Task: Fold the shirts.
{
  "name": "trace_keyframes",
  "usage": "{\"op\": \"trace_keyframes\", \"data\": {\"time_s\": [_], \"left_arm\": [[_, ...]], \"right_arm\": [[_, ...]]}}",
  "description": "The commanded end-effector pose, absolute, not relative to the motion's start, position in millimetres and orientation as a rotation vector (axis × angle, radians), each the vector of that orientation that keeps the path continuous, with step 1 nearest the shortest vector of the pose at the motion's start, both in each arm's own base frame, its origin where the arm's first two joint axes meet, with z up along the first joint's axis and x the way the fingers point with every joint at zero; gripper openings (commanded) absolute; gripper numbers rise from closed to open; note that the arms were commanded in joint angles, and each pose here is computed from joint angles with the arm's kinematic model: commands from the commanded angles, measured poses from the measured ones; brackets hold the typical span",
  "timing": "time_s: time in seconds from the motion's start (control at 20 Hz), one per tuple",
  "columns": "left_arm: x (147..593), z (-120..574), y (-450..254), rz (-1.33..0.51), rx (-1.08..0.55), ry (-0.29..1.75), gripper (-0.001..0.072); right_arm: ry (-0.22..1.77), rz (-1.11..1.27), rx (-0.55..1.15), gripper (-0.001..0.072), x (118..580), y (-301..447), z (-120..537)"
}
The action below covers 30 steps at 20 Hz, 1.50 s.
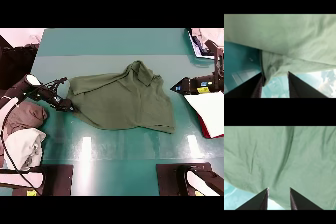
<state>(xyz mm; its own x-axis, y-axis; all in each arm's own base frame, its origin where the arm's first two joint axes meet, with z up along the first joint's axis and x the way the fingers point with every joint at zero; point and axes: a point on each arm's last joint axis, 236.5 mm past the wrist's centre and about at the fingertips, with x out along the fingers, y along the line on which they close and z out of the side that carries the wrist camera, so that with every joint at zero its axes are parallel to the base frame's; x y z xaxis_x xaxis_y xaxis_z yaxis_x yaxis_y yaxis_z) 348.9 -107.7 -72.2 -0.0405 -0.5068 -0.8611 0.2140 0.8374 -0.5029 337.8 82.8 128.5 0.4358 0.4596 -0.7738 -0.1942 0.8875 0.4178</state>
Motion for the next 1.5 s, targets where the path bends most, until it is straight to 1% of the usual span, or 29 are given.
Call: {"op": "trace_keyframes", "data": {"time_s": [0.0,0.05,0.1,0.2,0.35,0.4,0.45,0.5,0.65,0.75,0.85,0.95,1.0,1.05,1.1,1.15,1.2,1.3,1.35,1.45], "left_arm": [[345,-73,-109,-0.591,-0.245,1.525,0.0356],[343,-72,-109,-0.588,-0.255,1.537,0.0066],[340,-71,-108,-0.596,-0.251,1.549,0.0025],[338,-63,-103,-0.601,-0.229,1.562,0.0024],[352,-35,-96,-0.564,-0.175,1.459,0.0024],[355,-24,-96,-0.562,-0.166,1.422,0.0023],[356,-16,-97,-0.558,-0.161,1.398,0.0024],[355,-10,-97,-0.556,-0.162,1.388,0.0024],[352,1,-99,-0.558,-0.170,1.377,0.0024],[351,1,-99,-0.548,-0.185,1.386,0.0024],[351,1,-99,-0.535,-0.199,1.389,0.0024],[351,1,-99,-0.533,-0.201,1.389,0.0024],[351,1,-99,-0.533,-0.201,1.389,0.0025],[351,1,-99,-0.533,-0.201,1.389,0.0024],[351,1,-99,-0.533,-0.201,1.389,0.0024],[350,1,-99,-0.535,-0.201,1.394,0.0024],[346,1,-99,-0.543,-0.199,1.410,0.0024],[344,5,-90,-0.509,-0.161,1.409,0.0023],[351,16,-83,-0.474,-0.137,1.372,0.0024],[376,65,-72,-0.398,-0.099,1.209,0.0024]], "right_arm": [[1.051,0.411,0.275,0.0305,333,81,129],[1.080,0.396,0.258,0.0305,328,75,124],[1.124,0.358,0.248,0.0305,321,63,117],[1.228,0.292,0.285,0.0305,301,40,98],[1.331,0.163,0.444,0.0314,269,4,50],[1.355,0.119,0.503,0.0386,259,-7,30],[1.381,0.089,0.560,0.0494,249,-13,11],[1.412,0.064,0.616,0.0503,239,-17,-8],[1.507,0.076,0.712,0.0499,218,-5,-55],[1.510,0.107,0.760,0.0449,222,11,-74],[1.495,0.126,0.784,0.0449,231,24,-83],[1.505,0.152,0.764,0.0443,235,34,-87],[1.514,0.166,0.746,0.0399,235,39,-89],[1.517,0.175,0.728,0.0324,235,42,-89],[1.517,0.184,0.716,0.0210,236,45,-89],[1.513,0.189,0.702,0.0081,236,46,-88],[1.497,0.193,0.688,0.0019,237,46,-84],[1.415,0.199,0.648,0.0018,251,42,-62],[1.343,0.202,0.614,0.0018,264,37,-40],[1.141,0.195,0.561,0.0017,302,27,23]]}}
